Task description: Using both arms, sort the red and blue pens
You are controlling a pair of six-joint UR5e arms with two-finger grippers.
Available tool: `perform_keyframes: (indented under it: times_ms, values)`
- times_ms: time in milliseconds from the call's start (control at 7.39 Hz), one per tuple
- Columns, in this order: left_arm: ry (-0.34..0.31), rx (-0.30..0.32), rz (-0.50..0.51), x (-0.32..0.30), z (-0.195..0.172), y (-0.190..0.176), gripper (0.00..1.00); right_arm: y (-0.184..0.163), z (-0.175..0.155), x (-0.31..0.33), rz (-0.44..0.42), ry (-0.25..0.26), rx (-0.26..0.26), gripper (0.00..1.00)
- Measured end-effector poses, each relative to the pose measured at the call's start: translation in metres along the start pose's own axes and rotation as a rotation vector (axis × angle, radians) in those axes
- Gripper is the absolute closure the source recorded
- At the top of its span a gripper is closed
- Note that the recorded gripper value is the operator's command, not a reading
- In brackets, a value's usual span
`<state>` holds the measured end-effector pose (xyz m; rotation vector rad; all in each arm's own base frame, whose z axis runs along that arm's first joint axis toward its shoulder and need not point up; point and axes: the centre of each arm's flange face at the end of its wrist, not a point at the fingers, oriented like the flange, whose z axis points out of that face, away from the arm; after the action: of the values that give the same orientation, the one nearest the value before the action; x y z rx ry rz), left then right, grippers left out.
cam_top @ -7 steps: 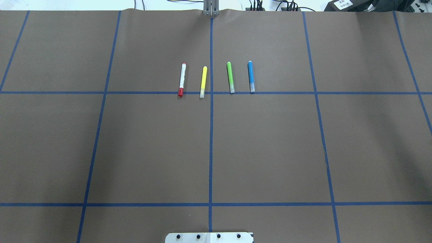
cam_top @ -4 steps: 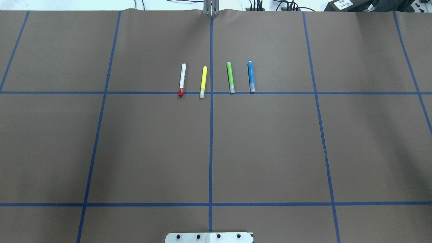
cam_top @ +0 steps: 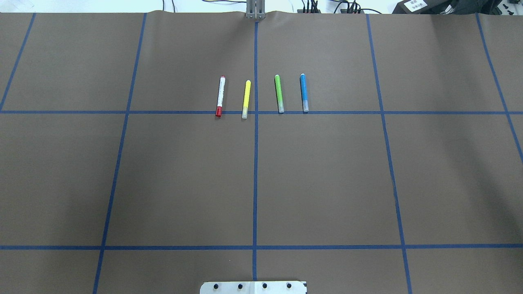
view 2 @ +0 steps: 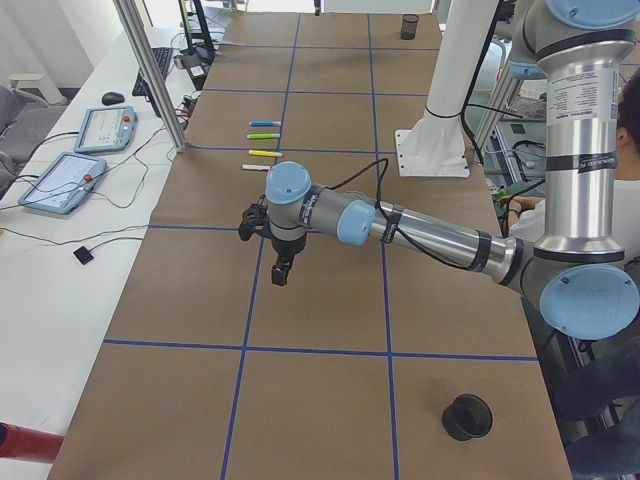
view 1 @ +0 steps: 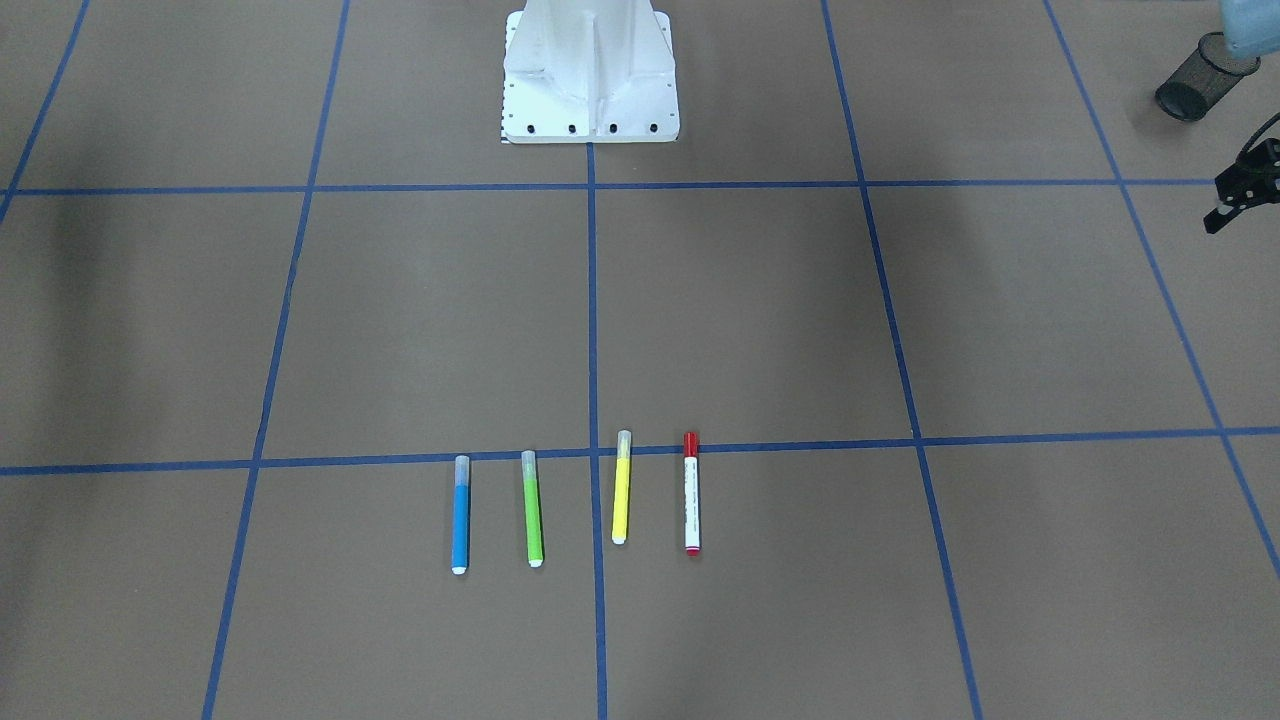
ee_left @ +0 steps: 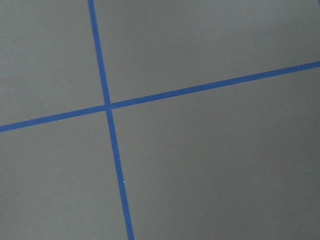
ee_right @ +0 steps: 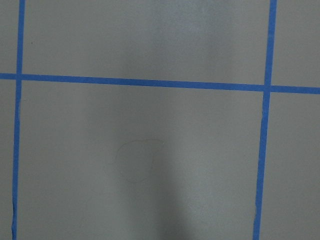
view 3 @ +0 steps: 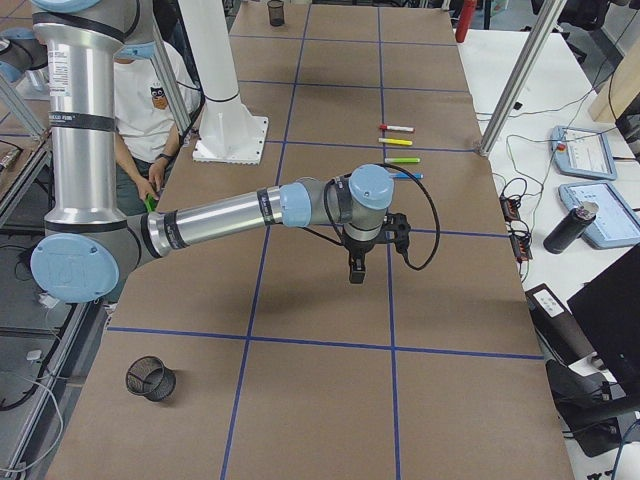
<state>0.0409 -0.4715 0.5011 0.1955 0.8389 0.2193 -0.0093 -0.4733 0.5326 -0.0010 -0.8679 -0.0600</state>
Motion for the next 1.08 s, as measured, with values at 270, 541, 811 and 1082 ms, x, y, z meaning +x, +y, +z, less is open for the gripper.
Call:
perform_keyframes:
  times_ms: [270,541,811,1082]
  values:
    - [0.041,-0.006,-0.029,0.065,0.012,-0.045,0.0,-0.003,0.005,-0.003,-0.007,-0.003,-0.01,0.0]
    - [0.069,-0.006,-0.1,0.138,0.024,-0.087,0.01,-0.007,0.013,-0.012,-0.037,-0.005,-0.016,0.0]
    - [0.042,-0.024,-0.141,0.237,0.052,-0.133,0.01,-0.007,0.021,-0.013,-0.069,-0.006,-0.004,0.0]
    - [0.004,-0.062,-0.155,0.314,0.078,-0.179,0.01,-0.008,0.023,-0.012,-0.076,-0.006,0.0,0.0]
